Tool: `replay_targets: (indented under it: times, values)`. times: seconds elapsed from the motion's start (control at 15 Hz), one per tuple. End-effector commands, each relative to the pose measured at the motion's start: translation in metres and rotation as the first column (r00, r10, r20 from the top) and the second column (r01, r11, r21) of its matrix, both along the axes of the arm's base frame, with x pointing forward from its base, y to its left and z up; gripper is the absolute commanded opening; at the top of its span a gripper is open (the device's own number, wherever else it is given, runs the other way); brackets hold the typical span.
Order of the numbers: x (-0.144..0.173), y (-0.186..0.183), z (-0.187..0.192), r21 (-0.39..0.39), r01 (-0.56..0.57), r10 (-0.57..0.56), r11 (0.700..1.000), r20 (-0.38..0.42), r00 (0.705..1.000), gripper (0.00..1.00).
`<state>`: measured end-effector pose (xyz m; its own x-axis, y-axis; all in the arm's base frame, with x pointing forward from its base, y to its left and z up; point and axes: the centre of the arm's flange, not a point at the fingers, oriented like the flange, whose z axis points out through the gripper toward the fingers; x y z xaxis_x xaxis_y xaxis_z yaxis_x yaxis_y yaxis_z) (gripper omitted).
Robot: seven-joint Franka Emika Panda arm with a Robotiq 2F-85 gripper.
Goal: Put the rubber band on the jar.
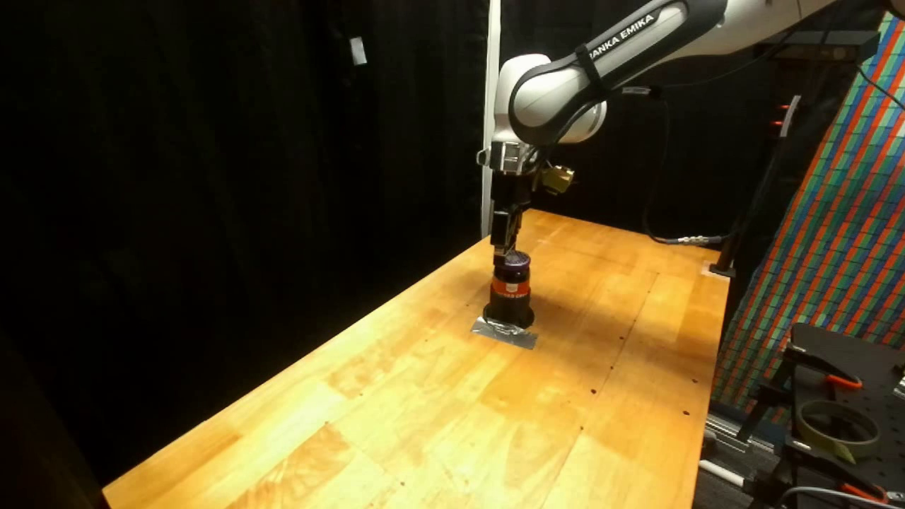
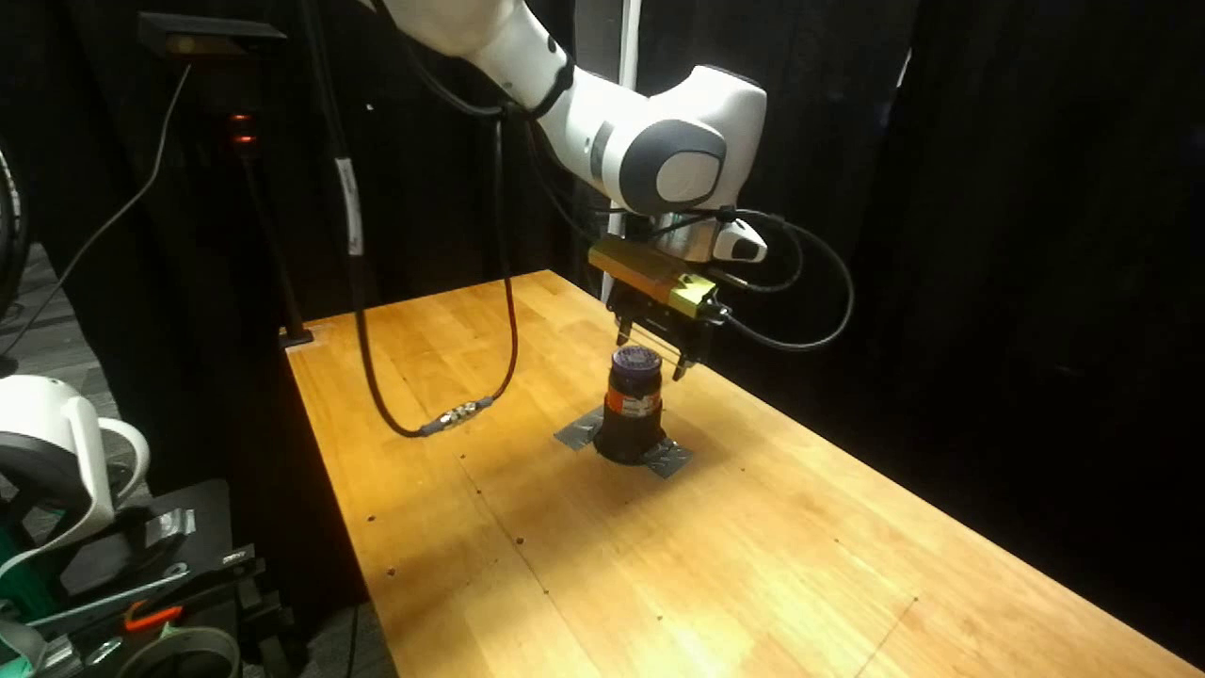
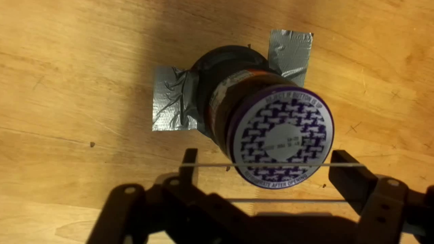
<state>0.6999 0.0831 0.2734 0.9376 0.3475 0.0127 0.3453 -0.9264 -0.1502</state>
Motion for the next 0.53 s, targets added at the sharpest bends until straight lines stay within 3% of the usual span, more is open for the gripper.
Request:
replay_targets:
  times: [0.0, 0.47]
  values:
    - [0.031, 0.012, 0.0, 0.001, 0.006, -0.006, 1.0, -0.043, 0.999, 1.0]
    - [0.037, 0.024, -0.022, -0.018, 0.021, -0.023, 1.0, -0.125, 0.992, 1.0]
